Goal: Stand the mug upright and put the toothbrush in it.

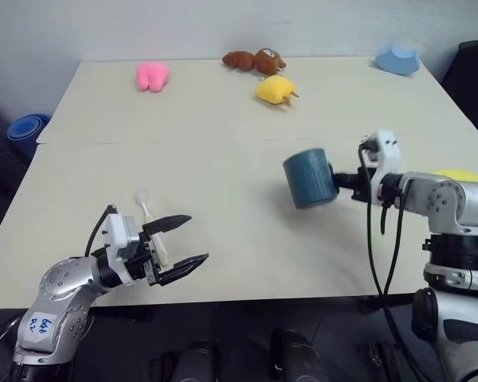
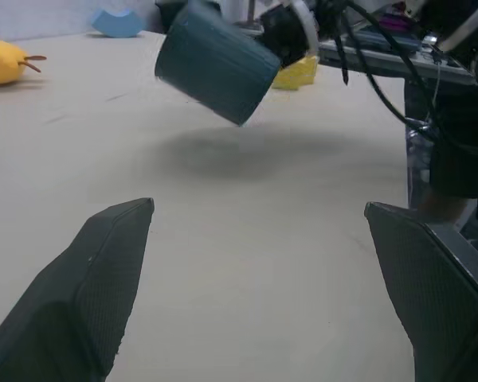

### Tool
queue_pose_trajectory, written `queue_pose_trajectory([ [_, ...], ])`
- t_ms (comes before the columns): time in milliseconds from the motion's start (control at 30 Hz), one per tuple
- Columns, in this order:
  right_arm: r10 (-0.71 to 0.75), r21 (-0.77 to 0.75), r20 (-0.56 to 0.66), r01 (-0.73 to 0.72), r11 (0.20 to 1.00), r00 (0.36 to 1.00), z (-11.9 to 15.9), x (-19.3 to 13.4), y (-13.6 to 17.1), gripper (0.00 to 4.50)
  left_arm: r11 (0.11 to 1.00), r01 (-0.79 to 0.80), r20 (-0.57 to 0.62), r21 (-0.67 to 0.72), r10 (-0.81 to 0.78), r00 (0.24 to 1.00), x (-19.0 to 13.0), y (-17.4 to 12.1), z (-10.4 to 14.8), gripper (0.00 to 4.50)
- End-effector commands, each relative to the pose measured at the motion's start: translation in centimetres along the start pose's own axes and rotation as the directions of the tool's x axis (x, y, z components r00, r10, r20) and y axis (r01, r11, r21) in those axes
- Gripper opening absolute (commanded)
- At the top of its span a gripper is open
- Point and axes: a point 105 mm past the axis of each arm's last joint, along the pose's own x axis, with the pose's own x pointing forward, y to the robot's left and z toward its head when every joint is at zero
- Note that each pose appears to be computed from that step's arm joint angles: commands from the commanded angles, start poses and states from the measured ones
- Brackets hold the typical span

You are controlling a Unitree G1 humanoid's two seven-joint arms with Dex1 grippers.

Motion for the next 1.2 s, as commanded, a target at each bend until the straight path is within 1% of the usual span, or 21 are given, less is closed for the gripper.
queue_pose_trajectory([
  [33, 0.082, -0.242, 0.380, 0.014, 0.970, 0.921, 5.3, -0.1, 2.0, 0.05, 0.997, -0.038, 0.032, 0.060, 0.036, 0.999, 0.0, 0.7, 0.9, 4.50],
  [100, 0.059, -0.338, 0.468, 0.117, 0.934, 0.882, 5.1, 0.8, 2.4, 0.05, 0.996, -0.054, 0.040, 0.077, 0.051, 0.998, 0.2, 1.1, 0.8, 4.50],
  [133, 0.051, -0.372, 0.478, 0.150, 0.916, 0.877, 4.1, 1.6, 2.6, 0.05, 0.994, -0.062, 0.044, 0.085, 0.058, 0.997, 0.2, 1.3, 0.8, 4.50],
  [233, 0.073, -0.503, 0.422, 0.166, 0.848, 0.904, 0.0, 3.9, 3.3, 0.05, 0.992, -0.077, 0.056, 0.103, 0.071, 0.996, 0.3, 1.7, 0.8, 4.50],
  [300, 0.091, -0.564, 0.389, 0.158, 0.811, 0.917, -1.9, 4.8, 3.5, 0.05, 0.990, -0.082, 0.060, 0.111, 0.075, 0.995, 0.3, 1.8, 0.8, 4.50],
  [367, 0.100, -0.591, 0.365, 0.147, 0.793, 0.926, -3.4, 5.4, 3.5, 0.05, 0.989, -0.089, 0.064, 0.120, 0.081, 0.995, 0.4, 2.0, 0.8, 4.50],
  [467, 0.100, -0.609, 0.331, 0.131, 0.782, 0.938, -5.2, 5.5, 3.1, 0.05, 0.985, -0.105, 0.068, 0.133, 0.097, 0.993, 0.3, 2.2, 0.9, 4.50],
  [567, 0.114, -0.608, 0.307, 0.103, 0.787, 0.945, -6.2, 5.1, 2.9, 0.05, 0.983, -0.123, 0.072, 0.138, 0.114, 0.991, 0.2, 2.4, 0.9, 4.50],
  [633, 0.135, -0.587, 0.286, 0.062, 0.807, 0.949, -7.0, 4.5, 2.7, 0.05, 0.982, -0.131, 0.074, 0.138, 0.122, 0.990, 0.1, 2.5, 0.9, 4.50],
  [733, 0.121, -0.548, 0.271, 0.049, 0.835, 0.955, -7.7, 3.4, 1.7, 0.05, 0.980, -0.146, 0.078, 0.133, 0.136, 0.988, -0.2, 2.7, 1.1, 4.50],
  [867, 0.100, -0.543, 0.280, 0.072, 0.837, 0.955, -7.4, 2.4, 0.7, 1.08, 0.979, -0.153, 0.075, 0.132, 0.144, 0.987, -0.4, 2.7, 1.2, 4.50],
  [967, 0.130, -0.529, 0.281, 0.041, 0.847, 0.951, -7.1, 2.0, 0.7, 1.88, 0.979, -0.157, 0.075, 0.131, 0.148, 0.986, -0.4, 2.8, 1.3, 4.50],
  [1000, 0.147, -0.520, 0.281, 0.022, 0.854, 0.949, -6.9, 1.7, 0.8, 2.26, 0.979, -0.160, 0.072, 0.126, 0.152, 0.986, -0.5, 2.8, 1.2, 4.50],
  [1033, 0.159, -0.514, 0.280, 0.008, 0.858, 0.947, -6.8, 1.5, 0.8, 2.50, 0.979, -0.162, 0.069, 0.123, 0.154, 0.986, -0.5, 2.8, 1.2, 4.50],
  [1067, 0.169, -0.524, 0.280, 0.003, 0.852, 0.945, -6.5, 1.0, 0.7, 2.94, 0.977, -0.171, 0.061, 0.125, 0.165, 0.984, -0.7, 2.9, 1.1, 4.50],
  [1133, 0.191, -0.532, 0.274, -0.017, 0.847, 0.943, -6.2, -0.1, 0.6, 3.44, 0.972, -0.207, 0.042, 0.111, 0.203, 0.978, -1.6, 3.1, 0.8, 4.50],
  [1200, 0.245, -0.540, 0.248, -0.076, 0.838, 0.937, -6.1, -2.3, 0.8, 4.12, 0.945, -0.307, -0.013, 0.114, 0.310, 0.951, -4.5, 3.8, 0.1, 4.50],
])
